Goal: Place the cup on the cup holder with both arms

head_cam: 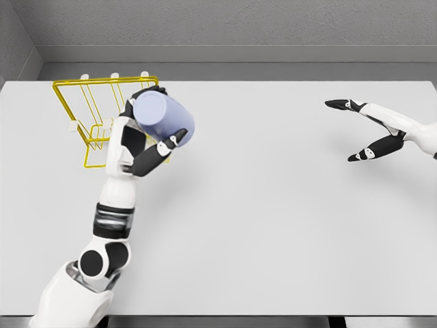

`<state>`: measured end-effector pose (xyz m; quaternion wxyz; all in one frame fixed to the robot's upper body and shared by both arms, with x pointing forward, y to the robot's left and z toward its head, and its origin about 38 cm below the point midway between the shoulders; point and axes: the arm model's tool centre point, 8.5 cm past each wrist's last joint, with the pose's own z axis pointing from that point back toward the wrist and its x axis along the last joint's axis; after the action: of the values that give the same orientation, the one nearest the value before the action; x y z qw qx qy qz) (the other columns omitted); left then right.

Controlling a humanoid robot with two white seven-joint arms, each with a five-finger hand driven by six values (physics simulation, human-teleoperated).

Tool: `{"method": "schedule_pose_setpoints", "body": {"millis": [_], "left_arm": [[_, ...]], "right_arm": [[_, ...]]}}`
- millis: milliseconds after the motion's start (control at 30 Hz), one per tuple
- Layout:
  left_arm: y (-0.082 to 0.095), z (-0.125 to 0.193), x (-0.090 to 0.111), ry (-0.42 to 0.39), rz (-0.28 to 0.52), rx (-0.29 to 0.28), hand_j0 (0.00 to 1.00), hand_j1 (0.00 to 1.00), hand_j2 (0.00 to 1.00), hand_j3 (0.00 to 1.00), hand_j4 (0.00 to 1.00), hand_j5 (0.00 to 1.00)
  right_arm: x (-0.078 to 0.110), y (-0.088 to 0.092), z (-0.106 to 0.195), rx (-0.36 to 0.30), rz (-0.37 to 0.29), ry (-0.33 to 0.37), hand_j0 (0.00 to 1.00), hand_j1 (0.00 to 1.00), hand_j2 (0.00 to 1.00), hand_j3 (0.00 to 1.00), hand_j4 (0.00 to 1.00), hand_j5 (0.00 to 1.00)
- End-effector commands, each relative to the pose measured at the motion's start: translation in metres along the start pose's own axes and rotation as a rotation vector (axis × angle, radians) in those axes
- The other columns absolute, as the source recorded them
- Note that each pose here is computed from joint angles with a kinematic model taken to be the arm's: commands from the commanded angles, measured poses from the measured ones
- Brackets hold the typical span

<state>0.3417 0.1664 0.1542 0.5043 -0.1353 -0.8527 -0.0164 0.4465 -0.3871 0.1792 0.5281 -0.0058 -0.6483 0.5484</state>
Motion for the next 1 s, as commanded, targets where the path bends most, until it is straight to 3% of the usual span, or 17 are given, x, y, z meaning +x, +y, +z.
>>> {"method": "schedule_pose_setpoints", "body": {"millis": [0,400,600,967], "left_arm": [[0.008,-0.002,0.003,-0.009,-0.02,0.018,0.64,0.64,0.64,0.64,0.64,0.64],[0.03,-0.011,0.008,-0.009,-0.067,0.059,0.64,0.64,0.64,0.64,0.64,0.64],[0.032,-0.011,0.002,0.041,-0.086,0.063,0.65,0.65,0.65,0.65,0.65,0.65],[0.044,-0.014,0.006,0.042,-0.104,0.092,0.65,0.65,0.65,0.65,0.65,0.65]], "right_arm": [[0.0,-0.001,0.0,-0.005,-0.006,-0.002,1.0,1.0,1.0,1.0,1.0,1.0],[-0.002,-0.001,0.0,-0.007,-0.011,0.003,1.0,1.0,1.0,1.0,1.0,1.0],[-0.001,-0.001,0.0,-0.008,-0.009,0.002,1.0,1.0,1.0,1.0,1.0,1.0],[-0.001,0.0,-0.001,-0.006,-0.009,0.002,1.0,1.0,1.0,1.0,1.0,1.0]]}}
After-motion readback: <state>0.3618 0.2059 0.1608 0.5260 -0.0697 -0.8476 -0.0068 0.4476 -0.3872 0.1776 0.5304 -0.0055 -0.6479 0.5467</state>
